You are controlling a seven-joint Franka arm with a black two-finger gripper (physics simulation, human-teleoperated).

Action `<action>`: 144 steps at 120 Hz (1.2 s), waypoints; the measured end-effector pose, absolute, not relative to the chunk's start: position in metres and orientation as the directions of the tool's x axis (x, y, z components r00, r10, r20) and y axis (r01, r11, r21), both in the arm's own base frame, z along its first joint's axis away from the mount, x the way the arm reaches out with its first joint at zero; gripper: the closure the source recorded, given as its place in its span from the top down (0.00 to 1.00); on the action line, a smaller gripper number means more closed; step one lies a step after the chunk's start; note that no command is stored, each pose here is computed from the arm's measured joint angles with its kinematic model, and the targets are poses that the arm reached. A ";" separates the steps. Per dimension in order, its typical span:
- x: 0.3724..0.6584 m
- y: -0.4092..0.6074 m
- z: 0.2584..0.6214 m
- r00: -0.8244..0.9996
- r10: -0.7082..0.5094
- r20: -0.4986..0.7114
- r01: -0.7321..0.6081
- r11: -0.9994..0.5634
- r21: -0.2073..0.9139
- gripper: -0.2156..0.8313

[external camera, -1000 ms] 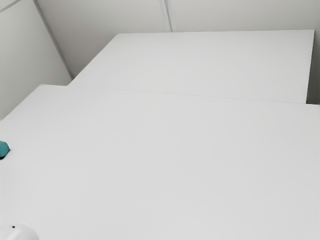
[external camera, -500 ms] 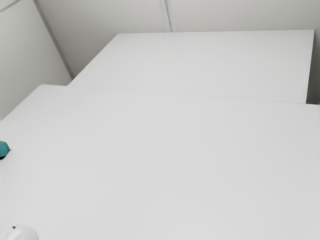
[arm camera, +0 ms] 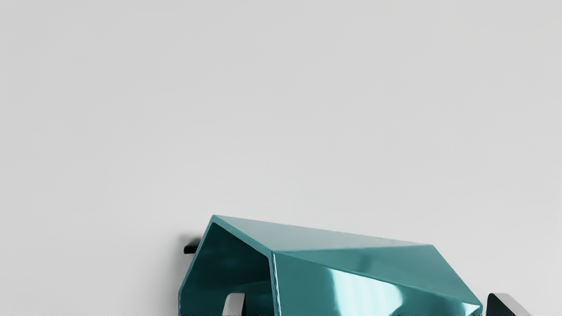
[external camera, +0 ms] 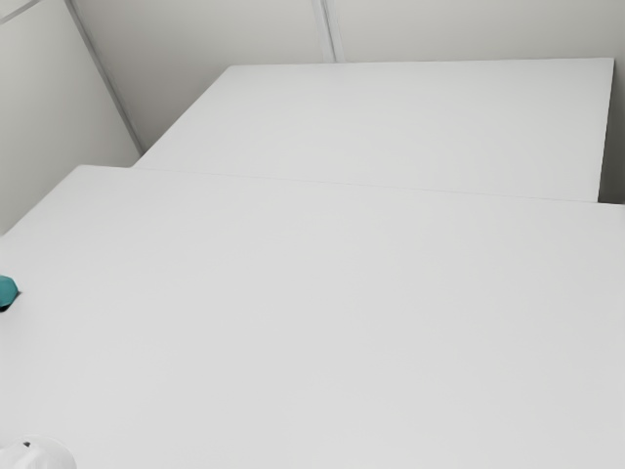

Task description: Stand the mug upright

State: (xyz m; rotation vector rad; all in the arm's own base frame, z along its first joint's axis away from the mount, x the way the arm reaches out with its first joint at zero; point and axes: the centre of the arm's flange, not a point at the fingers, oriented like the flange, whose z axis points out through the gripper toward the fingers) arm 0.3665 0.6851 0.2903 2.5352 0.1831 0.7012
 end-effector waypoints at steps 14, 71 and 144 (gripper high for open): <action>0.363 0.684 0.295 0.860 0.258 0.440 -0.008 -0.855 0.518 0.56; 0.357 0.673 0.317 0.834 0.290 0.469 -0.072 -0.786 0.614 0.10; 0.417 0.507 0.493 0.964 -0.043 0.262 -0.184 -0.818 0.545 0.05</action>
